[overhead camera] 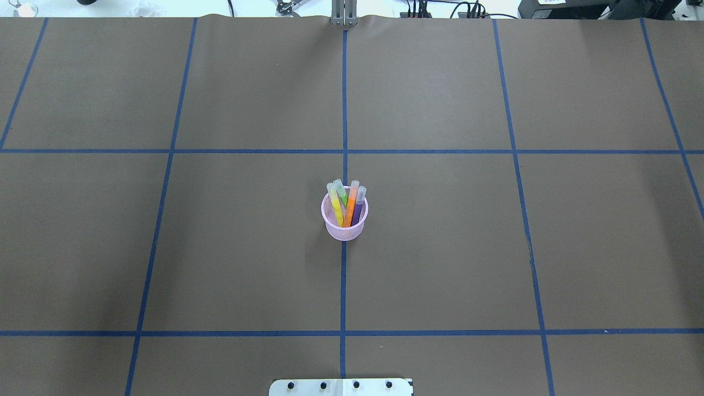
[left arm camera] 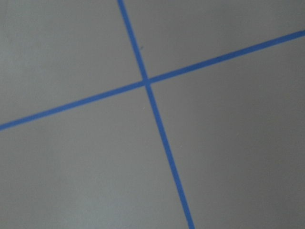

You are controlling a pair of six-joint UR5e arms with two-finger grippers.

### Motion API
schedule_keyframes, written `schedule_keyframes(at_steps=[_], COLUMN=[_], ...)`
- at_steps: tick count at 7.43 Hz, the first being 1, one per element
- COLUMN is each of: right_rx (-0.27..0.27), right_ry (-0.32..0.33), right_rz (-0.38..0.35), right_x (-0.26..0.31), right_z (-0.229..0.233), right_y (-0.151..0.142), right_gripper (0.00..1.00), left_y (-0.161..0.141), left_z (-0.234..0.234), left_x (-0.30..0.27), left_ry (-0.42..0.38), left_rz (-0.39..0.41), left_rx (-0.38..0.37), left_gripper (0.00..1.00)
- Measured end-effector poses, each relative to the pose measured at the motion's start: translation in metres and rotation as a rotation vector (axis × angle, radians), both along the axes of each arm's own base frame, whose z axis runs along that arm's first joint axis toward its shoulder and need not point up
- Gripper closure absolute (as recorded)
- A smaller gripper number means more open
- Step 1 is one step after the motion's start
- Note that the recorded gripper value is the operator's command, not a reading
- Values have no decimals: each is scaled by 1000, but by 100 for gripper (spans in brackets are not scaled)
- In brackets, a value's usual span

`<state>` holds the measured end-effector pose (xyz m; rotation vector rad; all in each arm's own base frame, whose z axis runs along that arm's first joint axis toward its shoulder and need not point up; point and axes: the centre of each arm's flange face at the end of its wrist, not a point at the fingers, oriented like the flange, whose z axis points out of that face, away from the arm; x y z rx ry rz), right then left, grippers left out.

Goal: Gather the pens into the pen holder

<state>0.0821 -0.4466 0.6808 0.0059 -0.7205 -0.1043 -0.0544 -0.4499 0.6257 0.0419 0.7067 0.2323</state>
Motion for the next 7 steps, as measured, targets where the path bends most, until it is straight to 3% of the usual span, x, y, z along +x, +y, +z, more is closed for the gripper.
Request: schedule_keyframes(at_steps=[2, 7], right_rx=[11, 23], right_ry=[0, -1], right_rz=[0, -3], right_x=[0, 0], right_z=[-5, -9], right_y=[-3, -3], right_gripper=[0, 0], left_y=[14, 15], left_z=[9, 7], left_x=[-5, -5], left_ry=[4, 1], left_rz=[-13, -10], left_rx=[-22, -15], left_gripper=[0, 0])
